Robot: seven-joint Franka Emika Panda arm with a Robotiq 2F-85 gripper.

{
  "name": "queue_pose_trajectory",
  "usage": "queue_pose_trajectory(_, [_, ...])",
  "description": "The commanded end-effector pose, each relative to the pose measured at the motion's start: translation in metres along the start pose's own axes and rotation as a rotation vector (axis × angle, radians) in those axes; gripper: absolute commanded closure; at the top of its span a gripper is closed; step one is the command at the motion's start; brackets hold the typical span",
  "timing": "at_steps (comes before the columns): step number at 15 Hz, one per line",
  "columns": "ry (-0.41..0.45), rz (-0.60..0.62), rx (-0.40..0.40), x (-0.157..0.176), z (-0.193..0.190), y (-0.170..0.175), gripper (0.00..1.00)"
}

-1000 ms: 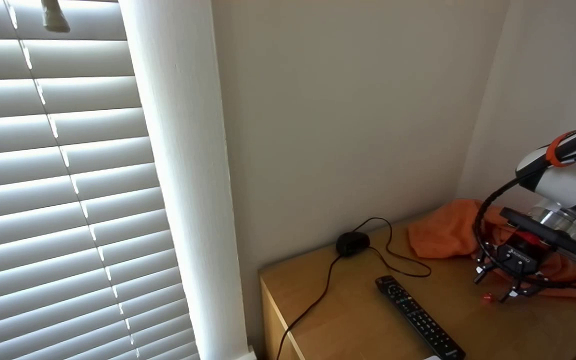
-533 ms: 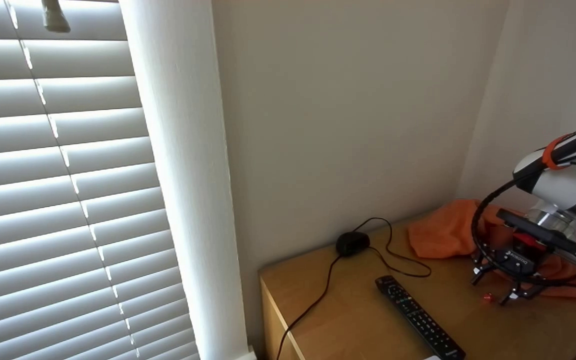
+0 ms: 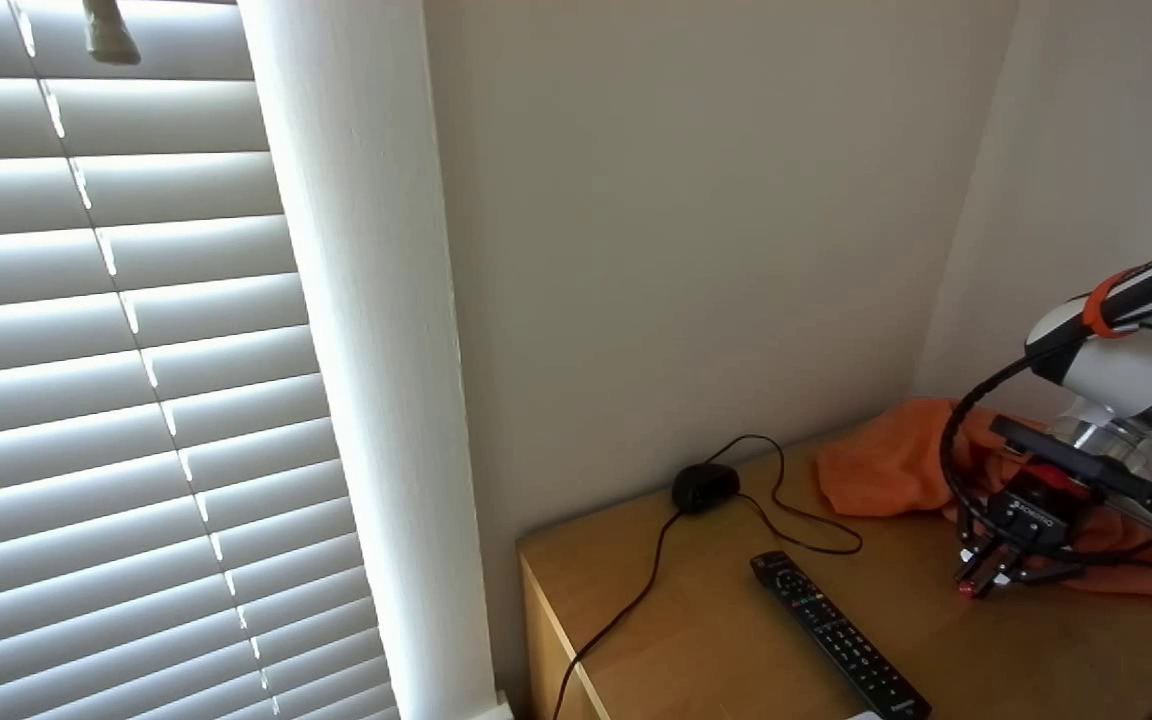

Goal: Turn the die on its left side

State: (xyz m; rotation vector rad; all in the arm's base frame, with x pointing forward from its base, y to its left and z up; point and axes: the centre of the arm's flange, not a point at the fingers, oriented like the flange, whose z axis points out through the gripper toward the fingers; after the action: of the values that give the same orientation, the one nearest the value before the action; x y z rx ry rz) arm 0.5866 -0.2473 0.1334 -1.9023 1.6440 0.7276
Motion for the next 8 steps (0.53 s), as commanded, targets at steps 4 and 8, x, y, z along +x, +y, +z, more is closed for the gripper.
queue_pose_trajectory(4, [0.029,0.031,-0.027,-0.019,0.001,-0.008,0.96])
queue_pose_trajectory(8, [0.169,0.038,-0.088,-0.049,0.004,-0.02,0.96])
